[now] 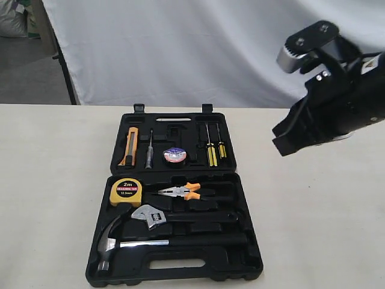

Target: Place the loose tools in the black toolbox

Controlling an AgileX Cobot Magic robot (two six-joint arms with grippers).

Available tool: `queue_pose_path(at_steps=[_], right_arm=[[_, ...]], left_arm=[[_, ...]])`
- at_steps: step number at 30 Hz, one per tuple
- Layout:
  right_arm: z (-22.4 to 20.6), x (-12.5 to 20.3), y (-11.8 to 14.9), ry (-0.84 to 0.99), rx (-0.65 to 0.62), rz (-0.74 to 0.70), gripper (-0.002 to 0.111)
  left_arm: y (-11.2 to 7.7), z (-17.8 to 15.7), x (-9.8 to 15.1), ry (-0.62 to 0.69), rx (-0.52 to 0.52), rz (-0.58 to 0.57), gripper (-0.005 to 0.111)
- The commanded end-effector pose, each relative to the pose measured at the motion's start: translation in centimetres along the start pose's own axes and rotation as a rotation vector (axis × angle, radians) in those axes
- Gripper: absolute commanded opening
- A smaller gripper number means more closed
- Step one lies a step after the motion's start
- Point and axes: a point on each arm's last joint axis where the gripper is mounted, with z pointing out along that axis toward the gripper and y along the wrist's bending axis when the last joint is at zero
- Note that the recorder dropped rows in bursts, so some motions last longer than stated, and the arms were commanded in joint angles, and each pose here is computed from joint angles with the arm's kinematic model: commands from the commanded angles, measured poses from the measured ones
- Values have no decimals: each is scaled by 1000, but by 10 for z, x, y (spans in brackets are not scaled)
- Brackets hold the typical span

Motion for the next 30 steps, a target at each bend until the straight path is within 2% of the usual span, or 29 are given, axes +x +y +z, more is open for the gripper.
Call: queue_pose_path(at_steps=[1,4,8,12,19,24,30], right_arm=[[-38,10,24,-150,14,-2,0],[-57,25,46,-229,-23,-4,0],[-79,48,75,-314,-135,27,0],[-95,67,93,-388,-225,65,0],[-108,96,103,-450,-234,44,0],[-96,119,106,-428,-228,58,0],[-65,142,100,-460,-164,187,0]], left_arm=[[1,0,-2,-20,-21,0,1],[1,0,-2,-20,-21,0,1],[1,0,-2,-20,-21,0,1],[1,0,-2,-20,-21,0,1],[1,0,-2,-20,-21,0,1],[1,0,-2,-20,-21,0,1],[1,0,-2,-20,-21,0,1]])
